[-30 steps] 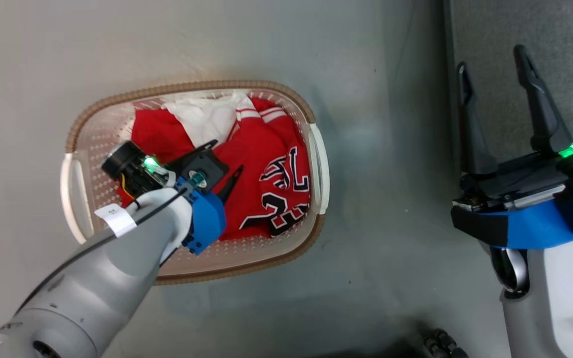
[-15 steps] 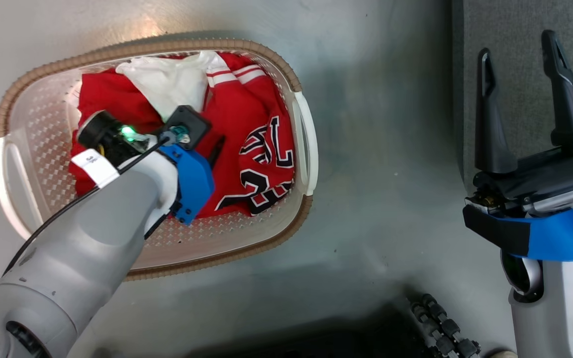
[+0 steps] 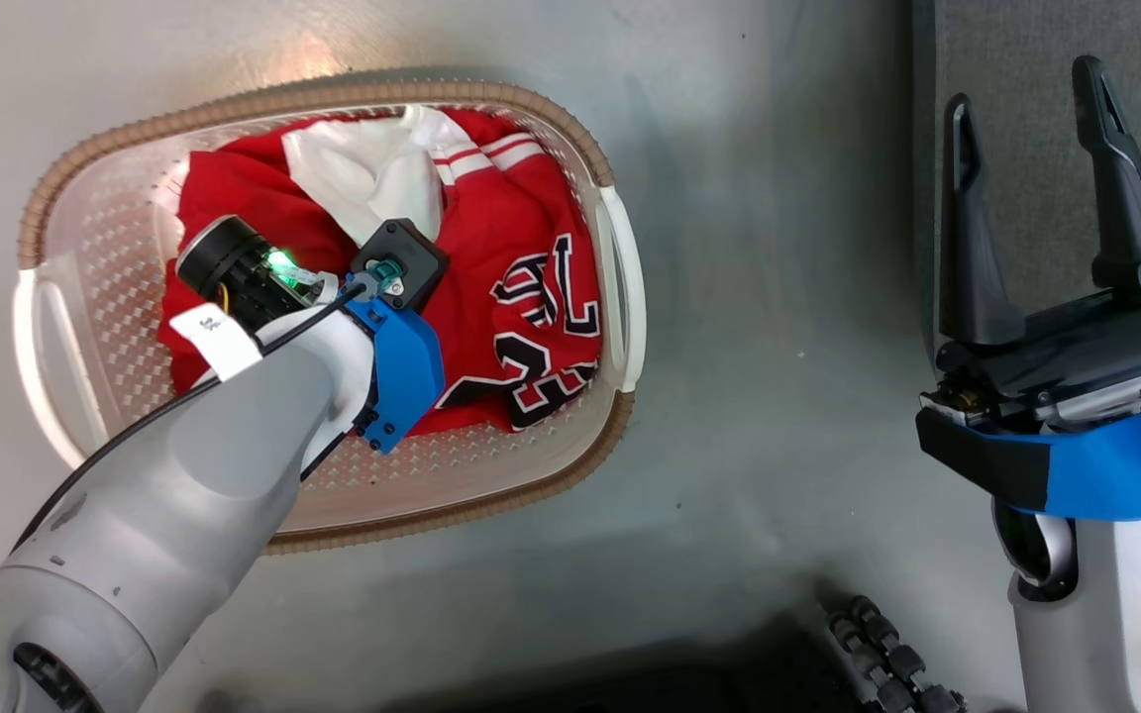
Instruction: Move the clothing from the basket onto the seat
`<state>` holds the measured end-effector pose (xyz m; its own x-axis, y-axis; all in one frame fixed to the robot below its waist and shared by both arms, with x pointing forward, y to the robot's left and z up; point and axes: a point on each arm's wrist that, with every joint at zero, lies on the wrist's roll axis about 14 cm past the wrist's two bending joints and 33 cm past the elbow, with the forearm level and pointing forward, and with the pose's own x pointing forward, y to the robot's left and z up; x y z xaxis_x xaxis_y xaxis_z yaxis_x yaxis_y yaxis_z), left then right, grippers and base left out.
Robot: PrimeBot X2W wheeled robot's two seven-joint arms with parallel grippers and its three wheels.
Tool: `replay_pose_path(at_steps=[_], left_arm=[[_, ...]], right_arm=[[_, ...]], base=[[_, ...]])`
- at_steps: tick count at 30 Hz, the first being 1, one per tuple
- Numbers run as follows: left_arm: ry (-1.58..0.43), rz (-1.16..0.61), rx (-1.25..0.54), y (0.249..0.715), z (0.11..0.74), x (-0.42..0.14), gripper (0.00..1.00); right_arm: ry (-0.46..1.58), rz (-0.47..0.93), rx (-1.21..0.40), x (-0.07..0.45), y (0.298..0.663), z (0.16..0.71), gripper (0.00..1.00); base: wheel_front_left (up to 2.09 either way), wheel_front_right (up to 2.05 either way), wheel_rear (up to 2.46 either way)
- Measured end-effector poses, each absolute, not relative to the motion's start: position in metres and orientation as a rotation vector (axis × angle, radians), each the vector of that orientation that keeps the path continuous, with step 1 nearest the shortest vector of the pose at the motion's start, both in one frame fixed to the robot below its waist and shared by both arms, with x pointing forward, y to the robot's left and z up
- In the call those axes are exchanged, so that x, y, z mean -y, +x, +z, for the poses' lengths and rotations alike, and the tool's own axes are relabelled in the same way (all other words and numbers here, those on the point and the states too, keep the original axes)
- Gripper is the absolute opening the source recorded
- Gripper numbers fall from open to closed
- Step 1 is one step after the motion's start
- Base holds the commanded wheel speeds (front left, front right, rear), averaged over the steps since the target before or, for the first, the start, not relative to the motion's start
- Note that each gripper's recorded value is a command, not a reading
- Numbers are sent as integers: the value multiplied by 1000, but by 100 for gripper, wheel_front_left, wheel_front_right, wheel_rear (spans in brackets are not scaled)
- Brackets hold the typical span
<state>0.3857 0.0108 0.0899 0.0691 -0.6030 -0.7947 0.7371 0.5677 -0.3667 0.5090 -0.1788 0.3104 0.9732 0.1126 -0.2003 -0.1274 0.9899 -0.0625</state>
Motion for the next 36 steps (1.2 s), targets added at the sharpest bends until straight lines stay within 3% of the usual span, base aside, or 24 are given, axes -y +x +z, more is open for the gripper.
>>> replay_pose_path(at_steps=[14,19,24,36], left_arm=[[82,-990,-857,414,162,4,0],[-5,-899,-788,436,199,1,0],[-74,-826,-640,472,254,0,0],[-80,-726,-359,487,364,-24,0]], right_arm=[[-36,163,-117,158,517,352,100],[-28,165,-72,154,518,376,100],[-24,168,-24,151,517,402,100],[-5,185,59,141,494,459,100]], base=[[0,0,0],[0,0,0],[0,0,0],[0,0,0]])
